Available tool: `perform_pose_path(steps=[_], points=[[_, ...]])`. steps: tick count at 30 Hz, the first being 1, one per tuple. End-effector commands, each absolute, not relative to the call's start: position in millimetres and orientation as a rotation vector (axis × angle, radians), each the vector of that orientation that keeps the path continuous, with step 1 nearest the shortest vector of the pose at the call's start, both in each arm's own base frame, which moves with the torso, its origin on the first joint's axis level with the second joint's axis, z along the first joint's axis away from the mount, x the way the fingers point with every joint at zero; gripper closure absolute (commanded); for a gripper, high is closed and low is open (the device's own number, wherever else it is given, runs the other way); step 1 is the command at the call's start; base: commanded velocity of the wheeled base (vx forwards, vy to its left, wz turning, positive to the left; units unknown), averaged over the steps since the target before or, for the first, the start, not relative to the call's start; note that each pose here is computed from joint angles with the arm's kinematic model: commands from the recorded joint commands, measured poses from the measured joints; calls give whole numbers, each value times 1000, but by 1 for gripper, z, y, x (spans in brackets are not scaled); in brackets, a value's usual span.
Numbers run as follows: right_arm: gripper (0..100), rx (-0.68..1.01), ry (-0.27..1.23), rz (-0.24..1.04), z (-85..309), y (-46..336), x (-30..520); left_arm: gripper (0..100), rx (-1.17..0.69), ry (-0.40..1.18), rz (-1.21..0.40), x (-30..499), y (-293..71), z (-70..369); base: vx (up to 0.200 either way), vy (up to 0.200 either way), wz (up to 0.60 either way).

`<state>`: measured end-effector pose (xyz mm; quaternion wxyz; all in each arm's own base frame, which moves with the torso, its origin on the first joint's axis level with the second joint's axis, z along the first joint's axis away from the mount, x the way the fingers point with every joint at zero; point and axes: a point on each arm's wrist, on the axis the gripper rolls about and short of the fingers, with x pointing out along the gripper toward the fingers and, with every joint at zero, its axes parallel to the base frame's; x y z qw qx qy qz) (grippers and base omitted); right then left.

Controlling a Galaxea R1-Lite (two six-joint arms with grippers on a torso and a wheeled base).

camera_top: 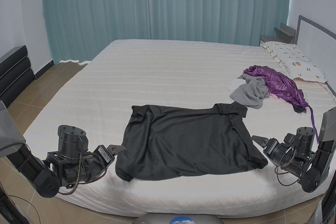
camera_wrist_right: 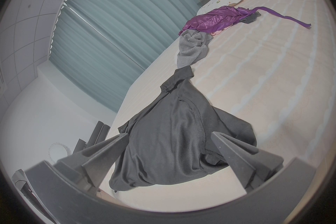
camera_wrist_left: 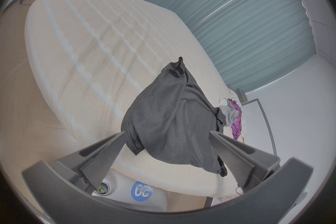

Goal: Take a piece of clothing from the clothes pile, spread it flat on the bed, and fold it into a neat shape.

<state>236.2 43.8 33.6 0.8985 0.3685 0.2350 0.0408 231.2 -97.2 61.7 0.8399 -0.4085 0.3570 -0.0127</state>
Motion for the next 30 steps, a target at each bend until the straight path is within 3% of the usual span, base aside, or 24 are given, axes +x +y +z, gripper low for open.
perform_pose_path(steps=[1,10,30], points=[[0,763,487,85,33,44,236,0,-864,755,-27,231,-97,61,0,-200,0],[0,762,485,84,33,43,236,0,-852,767,-37,229,-100,60,0,-200,0],[0,763,496,81,31,43,236,0,-716,851,55,218,-95,32,0,0,0]])
